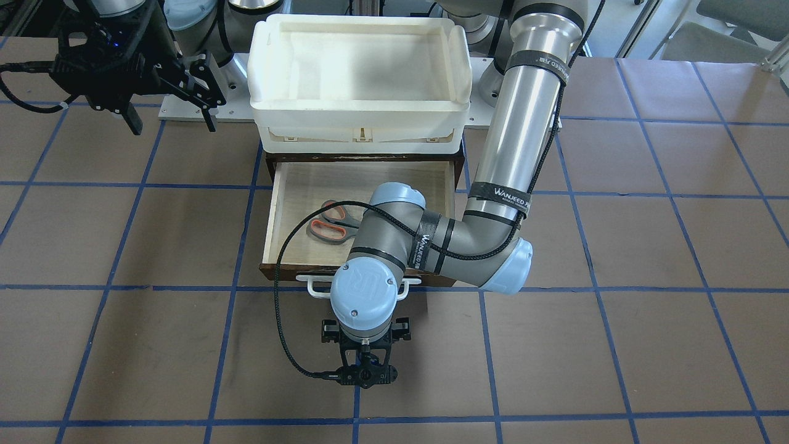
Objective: Put scissors in drawer and close it
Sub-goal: 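Move the left gripper over the drawer's white handle and lower it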
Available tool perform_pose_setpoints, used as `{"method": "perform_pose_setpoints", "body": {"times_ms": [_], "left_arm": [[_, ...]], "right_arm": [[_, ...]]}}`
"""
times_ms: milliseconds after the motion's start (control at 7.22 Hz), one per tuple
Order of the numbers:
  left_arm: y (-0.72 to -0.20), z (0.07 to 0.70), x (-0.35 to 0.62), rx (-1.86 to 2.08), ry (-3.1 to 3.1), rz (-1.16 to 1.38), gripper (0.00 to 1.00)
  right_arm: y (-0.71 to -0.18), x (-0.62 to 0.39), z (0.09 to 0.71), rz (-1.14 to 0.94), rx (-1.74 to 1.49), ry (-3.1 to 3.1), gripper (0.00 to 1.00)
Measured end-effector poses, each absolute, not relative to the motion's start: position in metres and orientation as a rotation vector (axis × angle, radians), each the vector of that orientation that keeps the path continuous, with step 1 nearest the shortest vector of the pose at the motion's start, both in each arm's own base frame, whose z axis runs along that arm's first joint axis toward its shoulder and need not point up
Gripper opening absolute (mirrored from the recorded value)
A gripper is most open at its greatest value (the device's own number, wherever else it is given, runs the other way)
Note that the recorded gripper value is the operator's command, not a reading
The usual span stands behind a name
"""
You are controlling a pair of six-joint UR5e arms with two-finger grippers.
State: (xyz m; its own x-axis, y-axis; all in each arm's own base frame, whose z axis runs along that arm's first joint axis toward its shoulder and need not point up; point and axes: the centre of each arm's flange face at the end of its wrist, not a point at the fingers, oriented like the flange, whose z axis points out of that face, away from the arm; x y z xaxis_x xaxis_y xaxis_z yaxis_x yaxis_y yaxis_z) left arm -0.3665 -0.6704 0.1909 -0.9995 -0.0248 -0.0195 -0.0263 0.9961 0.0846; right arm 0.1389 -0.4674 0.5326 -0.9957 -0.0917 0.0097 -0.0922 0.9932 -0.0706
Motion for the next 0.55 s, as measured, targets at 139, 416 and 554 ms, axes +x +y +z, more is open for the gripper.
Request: {"method": "perform_pose_setpoints", "body": {"times_ms": [139, 416, 554], "left_arm": [[-0.664, 0.195, -0.369, -0.038, 3.115, 0.177, 1.00], [-0.654, 0.201, -0.374, -0.044, 3.122, 0.257, 1.00], [-0.650, 0.204, -0.378, -0.042, 3.125, 0.270, 1.00]], "right_arm": [[-0.468, 0.139, 0.532, 0.111, 0.146, -3.130, 1.00], [-0.468, 0.139, 0.532, 0.109, 0.152, -3.129, 1.00], [-0.468, 0.139, 0.531, 0.107, 0.154, -3.129, 1.00]]}}
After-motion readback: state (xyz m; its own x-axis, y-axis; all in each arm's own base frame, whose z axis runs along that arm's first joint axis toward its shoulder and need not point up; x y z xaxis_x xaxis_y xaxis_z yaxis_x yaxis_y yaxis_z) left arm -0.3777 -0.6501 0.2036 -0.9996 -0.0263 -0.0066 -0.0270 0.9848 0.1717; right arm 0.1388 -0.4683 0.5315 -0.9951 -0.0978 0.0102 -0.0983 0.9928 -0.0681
